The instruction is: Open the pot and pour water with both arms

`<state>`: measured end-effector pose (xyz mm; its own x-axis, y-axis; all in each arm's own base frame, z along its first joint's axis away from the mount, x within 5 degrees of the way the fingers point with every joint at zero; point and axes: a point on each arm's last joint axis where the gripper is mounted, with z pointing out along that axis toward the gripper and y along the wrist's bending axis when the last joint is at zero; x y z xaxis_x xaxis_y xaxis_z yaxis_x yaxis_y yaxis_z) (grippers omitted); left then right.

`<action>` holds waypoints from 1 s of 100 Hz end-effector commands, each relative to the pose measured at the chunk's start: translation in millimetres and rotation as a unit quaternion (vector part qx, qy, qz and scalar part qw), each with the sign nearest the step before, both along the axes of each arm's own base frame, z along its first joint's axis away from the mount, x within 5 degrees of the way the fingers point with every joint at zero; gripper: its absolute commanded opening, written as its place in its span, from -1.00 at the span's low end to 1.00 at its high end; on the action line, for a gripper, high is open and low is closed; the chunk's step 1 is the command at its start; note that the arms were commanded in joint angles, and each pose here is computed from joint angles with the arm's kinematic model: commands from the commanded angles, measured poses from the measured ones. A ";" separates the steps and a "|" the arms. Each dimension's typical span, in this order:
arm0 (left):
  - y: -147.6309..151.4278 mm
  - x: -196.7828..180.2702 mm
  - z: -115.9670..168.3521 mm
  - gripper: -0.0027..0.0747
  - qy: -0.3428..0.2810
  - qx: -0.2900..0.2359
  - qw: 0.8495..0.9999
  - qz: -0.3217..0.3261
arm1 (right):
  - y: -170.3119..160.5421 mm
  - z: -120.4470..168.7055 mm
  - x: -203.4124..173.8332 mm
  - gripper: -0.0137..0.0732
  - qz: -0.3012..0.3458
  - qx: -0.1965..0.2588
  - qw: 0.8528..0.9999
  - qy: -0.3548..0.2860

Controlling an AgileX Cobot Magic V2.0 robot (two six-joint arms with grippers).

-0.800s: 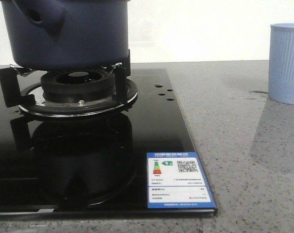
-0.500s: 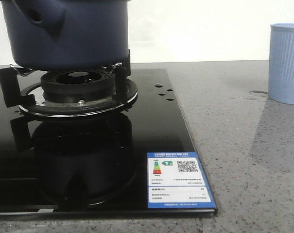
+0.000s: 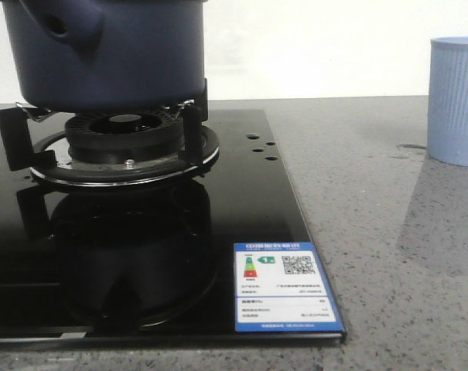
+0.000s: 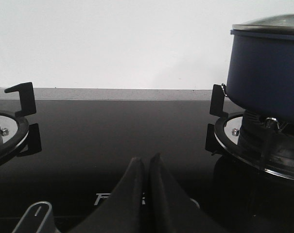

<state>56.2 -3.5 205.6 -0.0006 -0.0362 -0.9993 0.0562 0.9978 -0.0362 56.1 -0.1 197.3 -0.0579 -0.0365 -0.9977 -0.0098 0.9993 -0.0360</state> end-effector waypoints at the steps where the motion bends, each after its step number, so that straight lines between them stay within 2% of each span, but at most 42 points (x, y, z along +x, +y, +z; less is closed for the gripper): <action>1: 0.9 -1.6 3.8 -0.97 -0.044 -0.010 0.999 0.004 | 0.4 2.7 -0.9 -0.83 0.001 -0.005 0.999 -0.044; 44: 0.9 -1.6 3.8 -0.97 -0.044 -0.010 0.999 0.004 | 0.4 3.1 -0.9 -0.83 0.001 -0.005 0.999 -0.046; 67: 0.9 -1.6 3.8 -0.97 -0.044 -0.012 0.999 0.004 | 1.1 10.2 -1.5 -0.83 0.005 -0.005 0.997 -0.083; 82: 0.7 -1.6 3.8 -0.97 -0.041 -0.065 0.997 0.001 | 1.2 12.8 -1.8 -0.83 0.006 0.016 0.995 -0.097; 100: 0.9 -1.7 4.8 -0.97 -0.041 -0.158 0.987 -0.003 | 0.7 12.9 -1.8 -0.83 0.006 0.077 0.992 -0.096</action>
<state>56.0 -5.1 206.0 -0.0130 -0.2402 -0.9706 0.0733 0.9679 -0.2405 56.2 1.3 206.2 0.0374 0.0694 -0.9969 -0.0254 0.9973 0.0685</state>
